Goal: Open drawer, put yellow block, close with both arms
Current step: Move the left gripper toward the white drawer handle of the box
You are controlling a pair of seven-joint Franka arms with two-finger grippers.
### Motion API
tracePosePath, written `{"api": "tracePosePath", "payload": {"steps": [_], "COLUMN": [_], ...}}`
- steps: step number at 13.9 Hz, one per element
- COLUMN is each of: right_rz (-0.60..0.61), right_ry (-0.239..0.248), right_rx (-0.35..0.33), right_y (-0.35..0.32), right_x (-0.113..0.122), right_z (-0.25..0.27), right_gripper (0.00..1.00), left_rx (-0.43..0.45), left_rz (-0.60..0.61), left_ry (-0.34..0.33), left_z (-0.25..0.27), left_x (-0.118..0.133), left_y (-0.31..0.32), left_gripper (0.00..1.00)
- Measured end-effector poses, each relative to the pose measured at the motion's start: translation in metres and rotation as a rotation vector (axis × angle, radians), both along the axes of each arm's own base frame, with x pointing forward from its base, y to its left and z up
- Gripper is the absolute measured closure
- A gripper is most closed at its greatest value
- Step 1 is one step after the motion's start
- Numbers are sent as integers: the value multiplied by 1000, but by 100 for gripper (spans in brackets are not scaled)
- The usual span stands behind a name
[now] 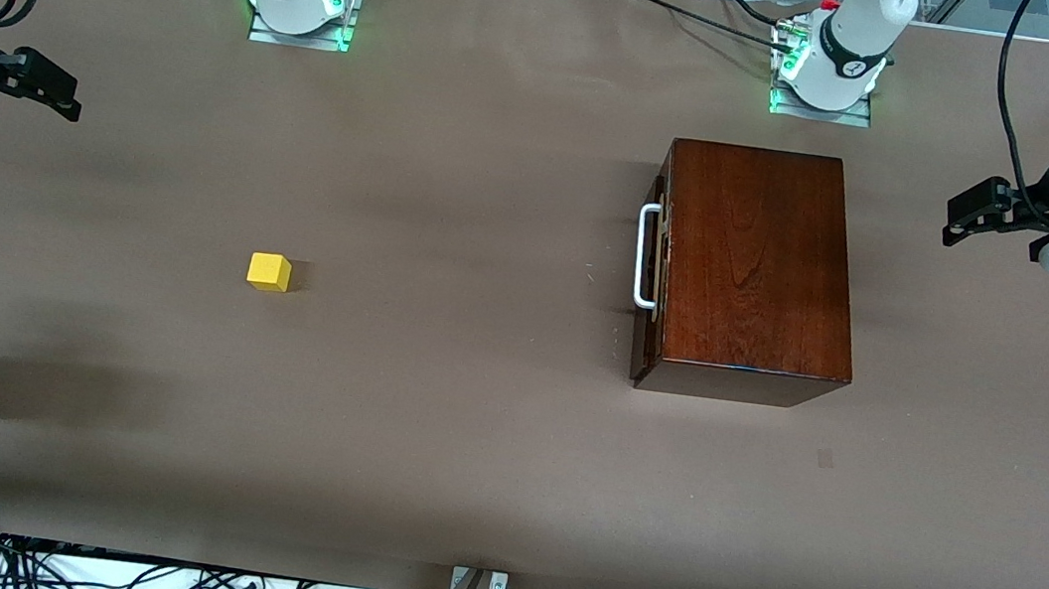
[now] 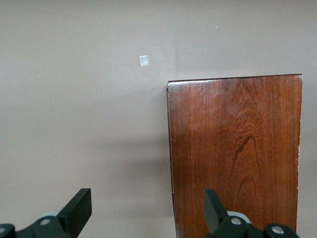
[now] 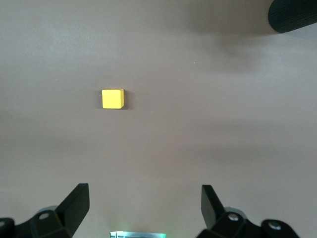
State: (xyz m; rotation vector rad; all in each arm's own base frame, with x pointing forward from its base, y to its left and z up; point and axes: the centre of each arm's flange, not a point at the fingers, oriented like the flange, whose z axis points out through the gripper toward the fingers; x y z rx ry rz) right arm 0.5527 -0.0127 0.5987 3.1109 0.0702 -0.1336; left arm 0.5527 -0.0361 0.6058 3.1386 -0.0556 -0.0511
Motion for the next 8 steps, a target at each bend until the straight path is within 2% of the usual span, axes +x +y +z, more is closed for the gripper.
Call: {"api": "tracePosePath", "payload": {"steps": [8], "right_rz": [0], "right_ry": [1], "right_rx": [0], "right_y": [0], "right_x": [0], "right_z": [0], "right_gripper": [0], "left_rx": [0], "left_rz": [2], "left_ry": [-9], "left_z": [1], "left_x": [1], "left_y": [0], "left_gripper": [0]}}
